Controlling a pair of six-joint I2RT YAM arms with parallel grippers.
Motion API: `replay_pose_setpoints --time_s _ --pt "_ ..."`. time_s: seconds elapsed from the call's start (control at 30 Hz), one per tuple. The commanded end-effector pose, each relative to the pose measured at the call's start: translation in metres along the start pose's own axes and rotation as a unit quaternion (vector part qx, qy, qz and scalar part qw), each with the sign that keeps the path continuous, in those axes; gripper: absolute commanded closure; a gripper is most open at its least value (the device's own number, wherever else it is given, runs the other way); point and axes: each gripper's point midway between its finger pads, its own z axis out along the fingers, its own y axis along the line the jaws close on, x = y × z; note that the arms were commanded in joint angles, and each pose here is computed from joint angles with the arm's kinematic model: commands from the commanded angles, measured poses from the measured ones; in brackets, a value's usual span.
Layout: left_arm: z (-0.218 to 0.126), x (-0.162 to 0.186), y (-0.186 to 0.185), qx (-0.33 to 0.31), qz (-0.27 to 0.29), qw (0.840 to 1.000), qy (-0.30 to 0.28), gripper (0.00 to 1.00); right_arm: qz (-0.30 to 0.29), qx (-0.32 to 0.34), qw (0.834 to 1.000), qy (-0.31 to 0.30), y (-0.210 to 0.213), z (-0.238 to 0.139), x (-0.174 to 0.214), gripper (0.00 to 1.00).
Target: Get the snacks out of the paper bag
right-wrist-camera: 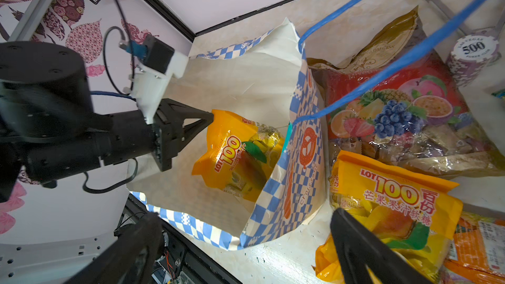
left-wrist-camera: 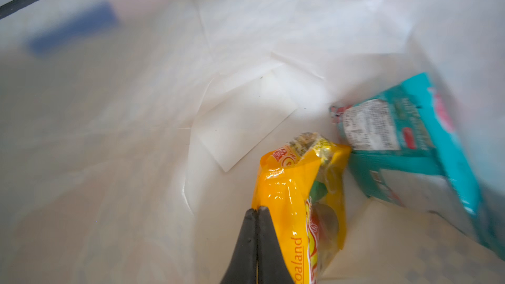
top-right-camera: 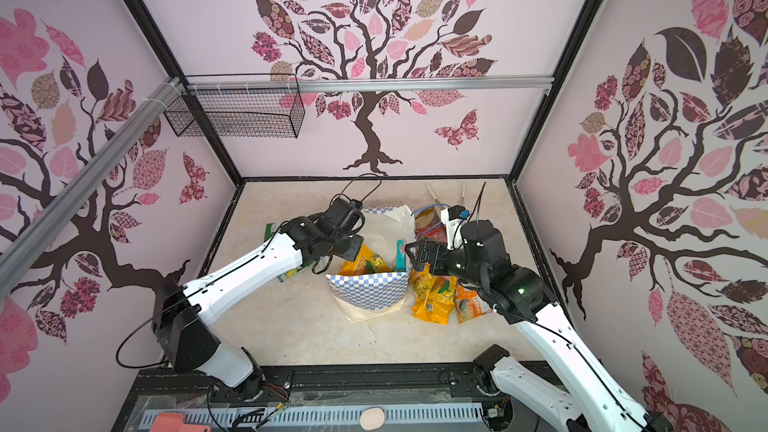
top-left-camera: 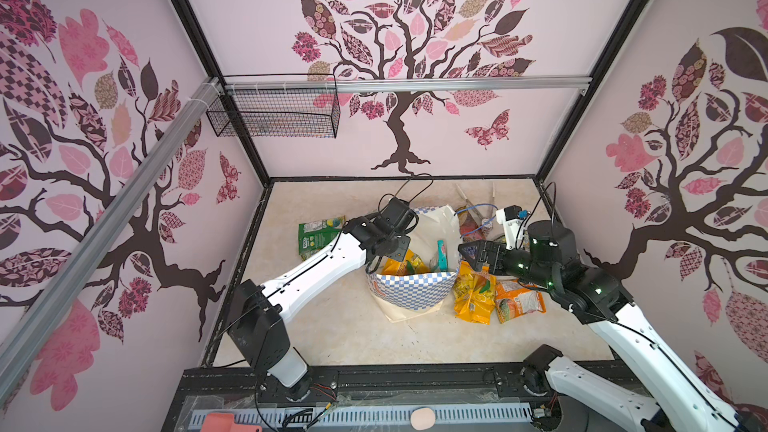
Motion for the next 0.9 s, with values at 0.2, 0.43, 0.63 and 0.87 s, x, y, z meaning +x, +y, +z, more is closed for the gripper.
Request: replay_pose_setpoints --time_s 0.2,0.43,0.63,0.87 --pt "-0.045 -0.046 -0.009 0.047 -0.02 0.994 -0.096 1.0 0.002 -0.005 1.0 0.002 0.001 0.001 0.002 0.0" --pt "-0.023 -0.022 -0.019 0.061 -0.011 0.998 -0.024 0.98 0.003 -0.007 1.0 0.005 0.001 0.004 0.004 0.0" --pt "0.009 0.028 -0.008 0.014 -0.004 0.996 0.087 0.47 0.004 -0.004 1.0 0.002 0.001 0.001 0.003 0.0" --pt "0.037 0.072 0.009 -0.036 0.006 0.987 0.156 0.3 0.006 -0.007 1.0 0.007 0.001 0.004 0.005 0.0"
